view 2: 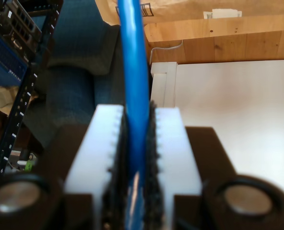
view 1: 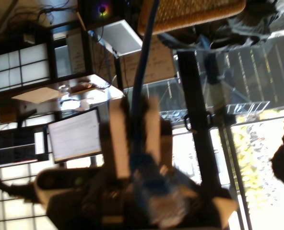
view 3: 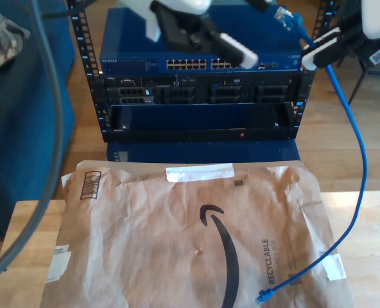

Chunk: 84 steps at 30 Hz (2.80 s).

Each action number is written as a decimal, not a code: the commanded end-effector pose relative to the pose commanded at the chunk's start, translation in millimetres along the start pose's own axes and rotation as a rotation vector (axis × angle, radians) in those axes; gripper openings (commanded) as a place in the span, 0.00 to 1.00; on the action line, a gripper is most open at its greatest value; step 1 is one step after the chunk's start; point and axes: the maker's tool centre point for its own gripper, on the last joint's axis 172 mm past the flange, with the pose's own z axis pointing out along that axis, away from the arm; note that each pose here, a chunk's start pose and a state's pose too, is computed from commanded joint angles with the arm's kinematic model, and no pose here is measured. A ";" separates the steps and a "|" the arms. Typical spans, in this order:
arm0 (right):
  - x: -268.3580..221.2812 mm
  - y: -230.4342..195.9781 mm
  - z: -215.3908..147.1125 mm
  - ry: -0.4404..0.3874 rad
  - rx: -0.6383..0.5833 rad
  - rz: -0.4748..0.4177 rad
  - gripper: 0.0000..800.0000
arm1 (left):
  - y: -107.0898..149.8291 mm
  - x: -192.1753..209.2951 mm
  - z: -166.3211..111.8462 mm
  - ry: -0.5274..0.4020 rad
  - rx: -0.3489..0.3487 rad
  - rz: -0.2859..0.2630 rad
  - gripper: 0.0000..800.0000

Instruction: Grab the cable and plug it in

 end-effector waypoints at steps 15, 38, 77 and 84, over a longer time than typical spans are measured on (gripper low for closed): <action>-2.0 0.0 2.4 -0.004 -0.009 -0.002 0.01 | 1.4 -7.3 -1.3 -0.028 -0.006 0.004 0.99; -3.0 -2.3 5.5 -0.012 -0.019 0.005 0.01 | -4.9 -21.3 -0.9 -0.095 0.019 -0.005 0.70; -4.5 -1.8 5.4 -0.018 -0.020 0.004 0.01 | -1.8 -12.3 0.6 -0.088 0.011 -0.028 0.03; -4.5 -1.8 5.4 -0.018 -0.020 0.004 0.09 | -2.6 -12.5 0.6 -0.086 0.014 -0.039 0.01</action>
